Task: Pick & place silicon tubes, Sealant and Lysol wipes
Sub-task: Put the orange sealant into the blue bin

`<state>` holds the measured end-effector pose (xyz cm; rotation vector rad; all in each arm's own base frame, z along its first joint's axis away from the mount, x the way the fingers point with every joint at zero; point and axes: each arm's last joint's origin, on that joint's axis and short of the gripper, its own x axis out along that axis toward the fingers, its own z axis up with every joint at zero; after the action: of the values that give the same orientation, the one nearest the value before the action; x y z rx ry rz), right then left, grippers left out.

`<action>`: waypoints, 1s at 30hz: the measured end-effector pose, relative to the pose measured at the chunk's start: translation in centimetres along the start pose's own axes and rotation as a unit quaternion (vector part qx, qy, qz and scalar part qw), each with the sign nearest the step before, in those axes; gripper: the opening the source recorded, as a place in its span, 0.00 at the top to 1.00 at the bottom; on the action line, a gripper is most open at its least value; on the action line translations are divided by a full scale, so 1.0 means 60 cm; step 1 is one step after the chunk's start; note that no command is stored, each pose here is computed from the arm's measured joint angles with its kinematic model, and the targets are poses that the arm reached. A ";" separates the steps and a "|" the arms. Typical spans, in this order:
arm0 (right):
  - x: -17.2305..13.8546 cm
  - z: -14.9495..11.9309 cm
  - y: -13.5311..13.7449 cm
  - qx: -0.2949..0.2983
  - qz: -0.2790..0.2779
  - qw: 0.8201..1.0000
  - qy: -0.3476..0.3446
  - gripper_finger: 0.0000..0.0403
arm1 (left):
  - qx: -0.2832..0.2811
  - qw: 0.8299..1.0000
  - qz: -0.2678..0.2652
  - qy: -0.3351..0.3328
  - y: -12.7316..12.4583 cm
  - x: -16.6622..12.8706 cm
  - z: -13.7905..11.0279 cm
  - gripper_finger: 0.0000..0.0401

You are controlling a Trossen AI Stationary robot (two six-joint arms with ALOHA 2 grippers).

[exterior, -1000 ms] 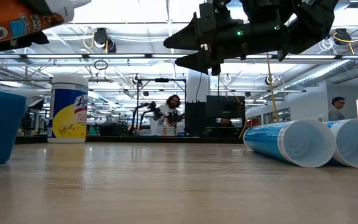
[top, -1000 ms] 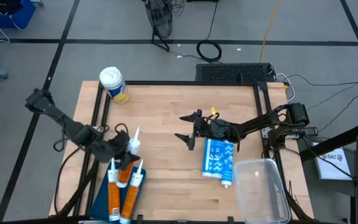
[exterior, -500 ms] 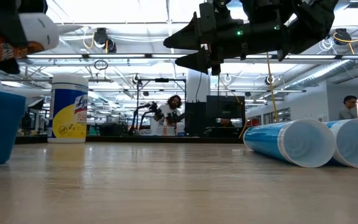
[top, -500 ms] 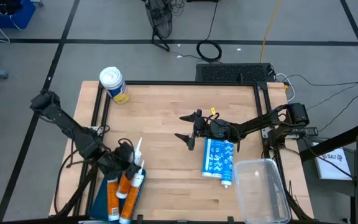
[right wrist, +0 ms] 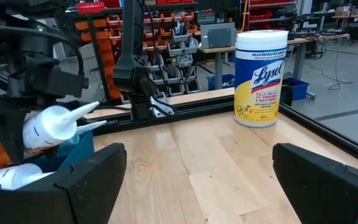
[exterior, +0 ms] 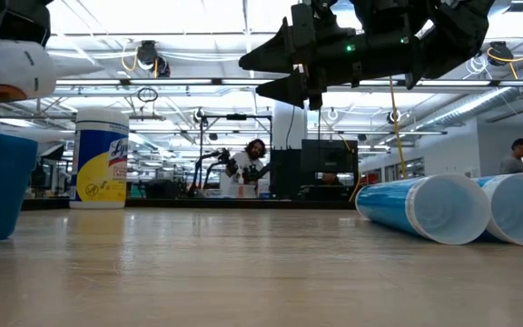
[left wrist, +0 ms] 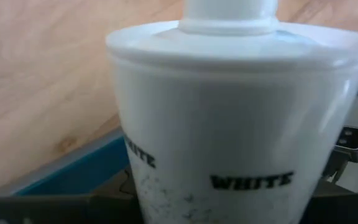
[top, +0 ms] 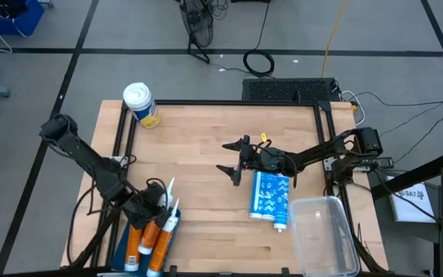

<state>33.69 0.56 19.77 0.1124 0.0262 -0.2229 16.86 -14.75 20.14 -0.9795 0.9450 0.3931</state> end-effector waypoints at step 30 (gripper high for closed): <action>0.000 0.000 0.000 -0.003 0.000 1.000 0.000 0.06 | 0.152 0.981 -0.038 -0.114 0.002 -0.019 -0.050 0.51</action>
<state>33.69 0.56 19.77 0.1056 0.0270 -0.2228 14.67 -17.07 20.38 -0.6724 0.7312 0.2798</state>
